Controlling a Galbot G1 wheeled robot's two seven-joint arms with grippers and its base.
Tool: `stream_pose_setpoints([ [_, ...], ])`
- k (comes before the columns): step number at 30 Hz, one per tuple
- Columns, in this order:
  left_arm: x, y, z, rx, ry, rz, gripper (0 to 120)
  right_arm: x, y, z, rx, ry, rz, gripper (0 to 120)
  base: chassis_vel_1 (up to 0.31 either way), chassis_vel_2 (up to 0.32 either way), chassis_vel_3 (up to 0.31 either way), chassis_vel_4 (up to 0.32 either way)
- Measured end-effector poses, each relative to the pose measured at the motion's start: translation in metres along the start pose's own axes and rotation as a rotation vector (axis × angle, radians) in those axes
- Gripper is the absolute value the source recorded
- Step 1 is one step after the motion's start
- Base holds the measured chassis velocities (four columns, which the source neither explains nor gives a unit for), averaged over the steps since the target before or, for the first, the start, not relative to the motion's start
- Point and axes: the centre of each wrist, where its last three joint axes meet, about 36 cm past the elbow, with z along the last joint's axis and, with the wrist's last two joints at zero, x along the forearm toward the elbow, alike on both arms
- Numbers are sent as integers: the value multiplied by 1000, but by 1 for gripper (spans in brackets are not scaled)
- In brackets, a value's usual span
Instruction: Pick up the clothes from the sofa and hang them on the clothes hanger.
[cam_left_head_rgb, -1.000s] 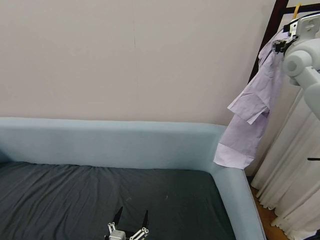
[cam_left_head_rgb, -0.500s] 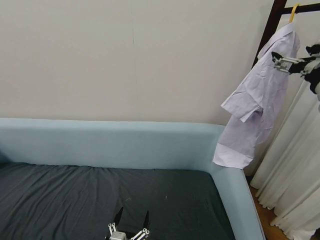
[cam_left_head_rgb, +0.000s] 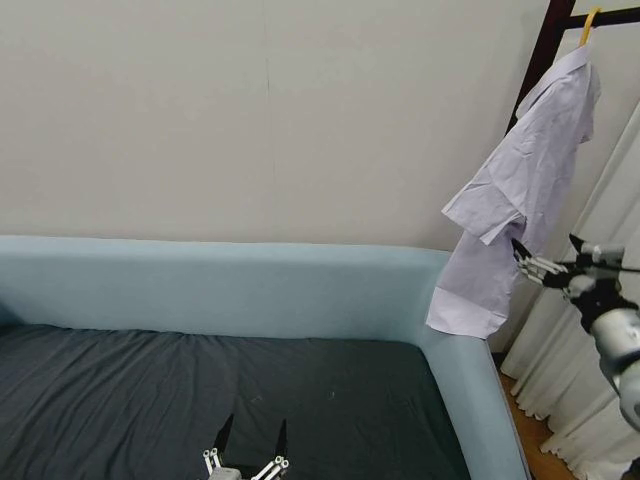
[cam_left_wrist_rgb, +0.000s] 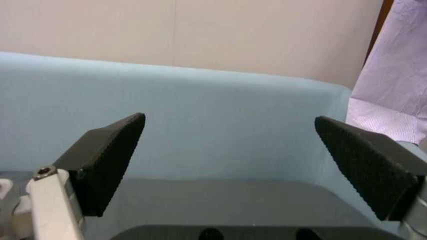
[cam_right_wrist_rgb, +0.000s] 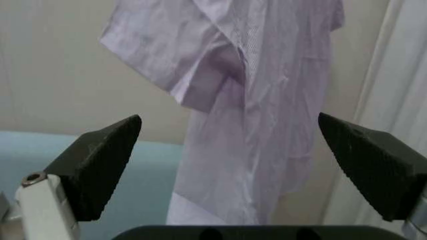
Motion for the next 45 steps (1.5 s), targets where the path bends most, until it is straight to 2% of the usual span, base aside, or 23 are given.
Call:
stream_pose_setpoints([
  [4,-1,5,-1,-11,-19,-20,100,53,16,30,-41,51,45,100,0,0,0,0],
  [12,-1,20,-12,-20,-40,-81,100,97,38,52,-50,76,60,100,0,0,0,0],
  [15,-3,35,-20,-24,-55,-127,100,116,56,63,-42,90,69,100,0,0,0,0],
  [19,-2,46,-26,-25,-56,-154,100,128,72,79,-22,93,57,100,0,0,0,0],
  [21,-1,46,-26,-26,-55,-155,100,129,73,81,-19,92,56,100,0,0,0,0],
  [24,9,53,-30,-34,-28,-173,100,146,74,110,38,73,37,100,0,0,0,0],
  [27,15,55,-32,-42,-8,-180,100,152,74,119,57,66,18,100,0,0,0,0],
  [34,24,65,-36,-38,7,-215,100,171,98,135,-9,20,-130,100,0,0,0,0],
  [45,33,56,-29,-35,-3,-189,100,177,118,147,-40,21,-177,100,0,0,0,0],
])
